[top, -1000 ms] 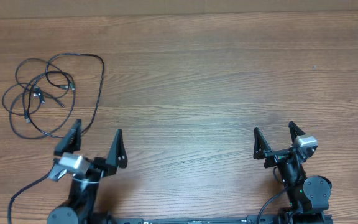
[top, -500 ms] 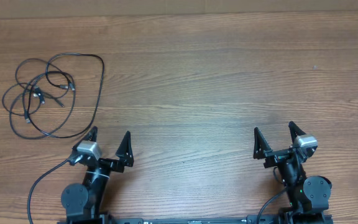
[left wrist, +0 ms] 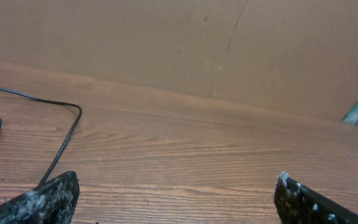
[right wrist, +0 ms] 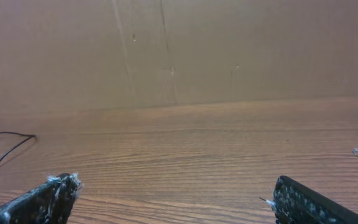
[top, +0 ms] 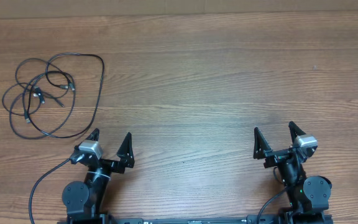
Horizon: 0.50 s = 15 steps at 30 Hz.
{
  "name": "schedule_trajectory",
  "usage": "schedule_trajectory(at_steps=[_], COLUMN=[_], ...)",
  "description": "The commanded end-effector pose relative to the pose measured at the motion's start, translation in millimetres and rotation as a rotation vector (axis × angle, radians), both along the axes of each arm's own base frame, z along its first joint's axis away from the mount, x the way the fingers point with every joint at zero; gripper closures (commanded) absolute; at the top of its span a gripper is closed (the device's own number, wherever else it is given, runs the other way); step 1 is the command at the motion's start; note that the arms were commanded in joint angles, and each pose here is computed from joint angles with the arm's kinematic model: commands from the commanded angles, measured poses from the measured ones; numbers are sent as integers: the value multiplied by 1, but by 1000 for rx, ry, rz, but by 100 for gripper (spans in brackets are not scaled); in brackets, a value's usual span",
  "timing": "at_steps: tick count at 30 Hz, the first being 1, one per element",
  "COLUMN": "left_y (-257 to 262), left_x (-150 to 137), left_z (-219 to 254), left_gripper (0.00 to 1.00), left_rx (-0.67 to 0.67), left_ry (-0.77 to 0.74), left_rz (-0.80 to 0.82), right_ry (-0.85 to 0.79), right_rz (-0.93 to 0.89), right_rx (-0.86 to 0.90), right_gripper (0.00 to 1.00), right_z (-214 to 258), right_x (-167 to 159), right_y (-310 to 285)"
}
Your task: Untangle cables
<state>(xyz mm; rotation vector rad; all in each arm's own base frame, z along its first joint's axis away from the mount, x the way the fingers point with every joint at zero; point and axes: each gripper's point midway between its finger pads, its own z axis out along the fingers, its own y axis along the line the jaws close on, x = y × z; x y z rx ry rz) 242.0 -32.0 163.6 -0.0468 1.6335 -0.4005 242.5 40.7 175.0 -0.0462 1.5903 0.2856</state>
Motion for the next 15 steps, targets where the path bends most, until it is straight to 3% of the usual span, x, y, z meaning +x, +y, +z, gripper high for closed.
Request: schedule_trajectory(at_steps=[1,8,15], left_y=[1,16,50], left_x=[0,2,4], left_z=[0,-2,-7], left_gripper=[0,0,1], left_rx=[18,71,311], left_ry=[-8,-9,-1], left_rz=[1,86,268], right_ry=[-2,-2,-2], right_rz=[12,11,11], right_rx=[-1,-1,-1], right_gripper=[0,0,0], right_z=[-2,-2,-2], right_x=[0,0,0], right_y=[3,3,3])
